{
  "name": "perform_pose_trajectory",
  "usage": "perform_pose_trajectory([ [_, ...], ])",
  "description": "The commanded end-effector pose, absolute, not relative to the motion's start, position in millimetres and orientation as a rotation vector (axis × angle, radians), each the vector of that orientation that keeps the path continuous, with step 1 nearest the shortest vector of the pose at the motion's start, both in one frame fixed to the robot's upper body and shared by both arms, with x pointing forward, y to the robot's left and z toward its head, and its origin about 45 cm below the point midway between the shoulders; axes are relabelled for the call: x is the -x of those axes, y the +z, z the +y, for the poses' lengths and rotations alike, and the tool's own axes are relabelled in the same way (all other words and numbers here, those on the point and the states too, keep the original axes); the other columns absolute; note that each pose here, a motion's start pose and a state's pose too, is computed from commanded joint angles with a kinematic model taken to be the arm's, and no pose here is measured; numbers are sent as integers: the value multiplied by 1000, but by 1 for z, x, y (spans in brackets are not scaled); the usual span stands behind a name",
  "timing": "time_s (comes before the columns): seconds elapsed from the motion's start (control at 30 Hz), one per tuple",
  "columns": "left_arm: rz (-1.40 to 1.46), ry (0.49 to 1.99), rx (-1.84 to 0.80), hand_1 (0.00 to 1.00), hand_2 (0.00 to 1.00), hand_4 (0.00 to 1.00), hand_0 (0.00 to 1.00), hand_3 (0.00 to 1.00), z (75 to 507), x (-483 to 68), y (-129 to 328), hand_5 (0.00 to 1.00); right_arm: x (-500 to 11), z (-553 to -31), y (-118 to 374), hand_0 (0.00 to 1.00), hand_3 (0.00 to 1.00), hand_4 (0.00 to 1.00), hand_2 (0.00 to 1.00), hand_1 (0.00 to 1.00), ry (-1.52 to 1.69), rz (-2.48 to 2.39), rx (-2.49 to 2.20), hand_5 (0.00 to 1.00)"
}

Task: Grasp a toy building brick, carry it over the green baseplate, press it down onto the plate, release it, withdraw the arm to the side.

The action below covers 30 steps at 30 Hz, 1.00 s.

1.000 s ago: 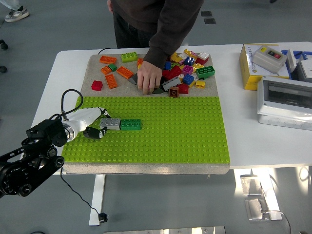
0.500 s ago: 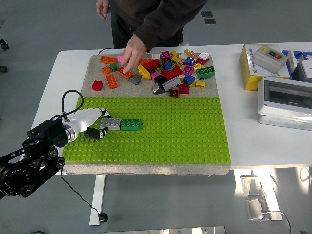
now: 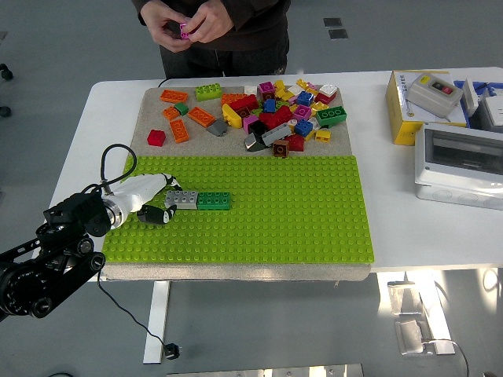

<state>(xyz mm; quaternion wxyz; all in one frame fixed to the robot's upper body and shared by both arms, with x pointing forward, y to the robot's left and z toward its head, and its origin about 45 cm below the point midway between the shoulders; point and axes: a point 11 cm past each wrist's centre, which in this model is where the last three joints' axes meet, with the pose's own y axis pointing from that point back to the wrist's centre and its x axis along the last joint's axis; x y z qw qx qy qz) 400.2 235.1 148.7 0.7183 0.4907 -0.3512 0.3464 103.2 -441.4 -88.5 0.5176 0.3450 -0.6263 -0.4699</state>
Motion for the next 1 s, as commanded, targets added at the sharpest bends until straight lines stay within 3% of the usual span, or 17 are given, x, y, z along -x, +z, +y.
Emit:
perform_pose_trajectory([
  [1.0, -775, 769, -1070, 956, 955, 511, 998, 776, 236, -400, 154, 178, -103, -443, -88, 643, 760, 422, 622, 565, -1132, -1501, -823, 998],
])
